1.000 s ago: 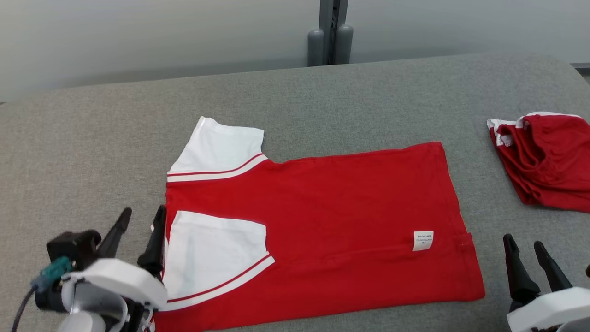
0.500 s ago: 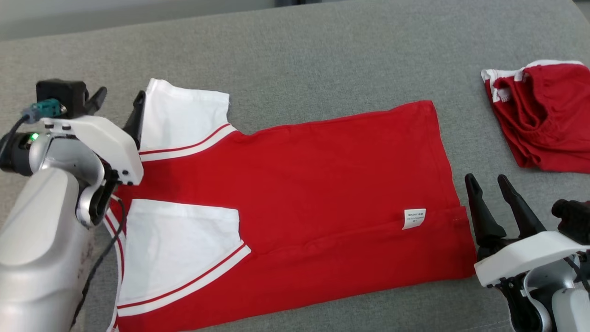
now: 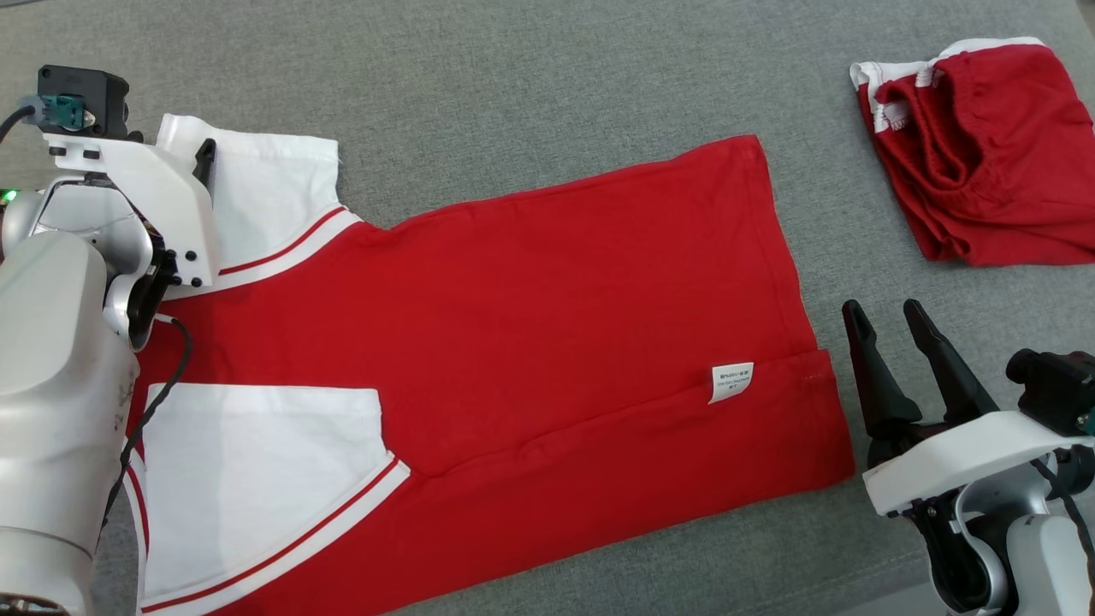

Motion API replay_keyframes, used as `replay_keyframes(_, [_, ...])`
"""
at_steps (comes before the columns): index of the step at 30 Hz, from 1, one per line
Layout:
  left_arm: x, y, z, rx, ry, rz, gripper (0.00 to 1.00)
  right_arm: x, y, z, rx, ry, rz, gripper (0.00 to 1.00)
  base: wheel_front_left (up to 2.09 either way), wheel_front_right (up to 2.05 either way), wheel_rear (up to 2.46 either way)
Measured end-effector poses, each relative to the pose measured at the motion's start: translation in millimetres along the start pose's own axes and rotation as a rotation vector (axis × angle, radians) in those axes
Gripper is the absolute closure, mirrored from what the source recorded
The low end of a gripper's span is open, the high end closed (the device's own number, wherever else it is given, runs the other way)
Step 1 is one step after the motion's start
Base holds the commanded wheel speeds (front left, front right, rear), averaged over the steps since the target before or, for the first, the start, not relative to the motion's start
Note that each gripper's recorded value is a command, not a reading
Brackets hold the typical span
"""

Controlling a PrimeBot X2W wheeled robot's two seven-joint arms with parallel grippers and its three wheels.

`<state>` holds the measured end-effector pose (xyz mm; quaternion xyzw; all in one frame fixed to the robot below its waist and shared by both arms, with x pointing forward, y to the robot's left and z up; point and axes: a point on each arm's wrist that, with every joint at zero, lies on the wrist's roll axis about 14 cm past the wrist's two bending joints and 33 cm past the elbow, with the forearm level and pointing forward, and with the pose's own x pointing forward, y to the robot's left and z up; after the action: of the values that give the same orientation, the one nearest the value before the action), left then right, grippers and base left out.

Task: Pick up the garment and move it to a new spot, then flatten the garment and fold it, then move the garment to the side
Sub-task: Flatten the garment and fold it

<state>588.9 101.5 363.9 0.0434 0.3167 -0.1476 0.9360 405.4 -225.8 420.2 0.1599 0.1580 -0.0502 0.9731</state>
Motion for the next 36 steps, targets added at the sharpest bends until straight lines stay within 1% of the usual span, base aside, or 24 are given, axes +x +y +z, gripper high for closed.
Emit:
replay_keyframes(6, [5.6, -2.7, -8.5, 0.021, 0.048, -0.002, 0.00, -2.9, -3.2, 0.8, 0.006, -0.005, -0.010, 0.00, 0.00, 0.00, 0.00])
replay_keyframes(7, [6.0, -2.7, -10.0, 0.023, 0.055, -0.002, 0.04, -3.1, -3.1, 1.0, 0.006, -0.006, -0.009, 0.00, 0.00, 0.00, 0.00])
replay_keyframes(8, [6.3, -3.1, -10.4, 0.026, 0.056, -0.002, 0.27, -3.3, -3.2, 1.6, 0.006, -0.008, -0.010, 0.00, 0.00, 0.00, 0.00])
replay_keyframes(9, [6.6, -3.6, -11.5, 0.027, 0.058, -0.001, 0.53, -3.0, -2.3, 2.7, 0.006, -0.012, -0.007, 0.00, 0.00, 0.00, 0.00])
replay_keyframes(10, [6.9, -4.7, -13.2, 0.029, 0.063, -0.002, 0.66, -2.6, -1.4, 3.9, 0.005, -0.015, -0.004, 0.00, 0.00, 0.00, 0.00])
replay_keyframes(12, [7.1, -8.4, -15.1, 0.030, 0.063, -0.011, 1.00, -1.5, 1.7, 5.8, 0.003, -0.021, 0.006, 0.00, 0.00, 0.00, 0.00])
replay_keyframes(15, [4.6, -12.0, -14.0, 0.015, 0.039, -0.017, 1.00, 3.2, 7.6, 14.5, -0.017, -0.039, 0.032, 0.00, 0.00, 0.00, 0.00])
replay_keyframes(18, [-0.2, -12.7, -5.2, -0.031, -0.017, -0.020, 1.00, 10.1, 15.2, 22.9, -0.049, -0.044, 0.067, 0.00, 0.00, 0.00, 0.00])
replay_keyframes(21, [-7.5, -13.1, 7.3, -0.058, -0.083, -0.030, 1.00, 21.3, 22.0, 32.5, -0.125, -0.030, 0.108, 0.00, 0.00, 0.00, 0.00])
replay_keyframes(24, [-16.5, -13.3, 18.6, -0.056, -0.144, -0.045, 1.00, 34.8, 25.0, 34.8, -0.227, 0.022, 0.137, 0.00, 0.00, 0.00, 0.00])
replay_keyframes(27, [-26.9, -13.0, 28.8, -0.070, -0.204, -0.055, 1.00, 50.9, 32.9, 39.5, -0.290, 0.059, 0.169, 0.00, 0.00, 0.00, 0.00])
replay_keyframes(32, [-42.6, -1.1, 27.2, -0.088, -0.254, -0.041, 1.00, 75.1, 35.1, 28.8, -0.330, 0.183, 0.181, 0.00, 0.00, 0.00, 0.00])
replay_keyframes(34, [-46.7, -0.1, 25.7, -0.090, -0.267, -0.043, 1.00, 85.0, 37.2, 26.1, -0.335, 0.219, 0.186, 0.00, 0.00, 0.00, 0.00])
replay_keyframes(36, [-49.0, 1.4, 23.8, -0.094, -0.273, -0.042, 1.00, 94.8, 36.8, 22.0, -0.364, 0.257, 0.185, 0.00, 0.00, 0.00, 0.00])
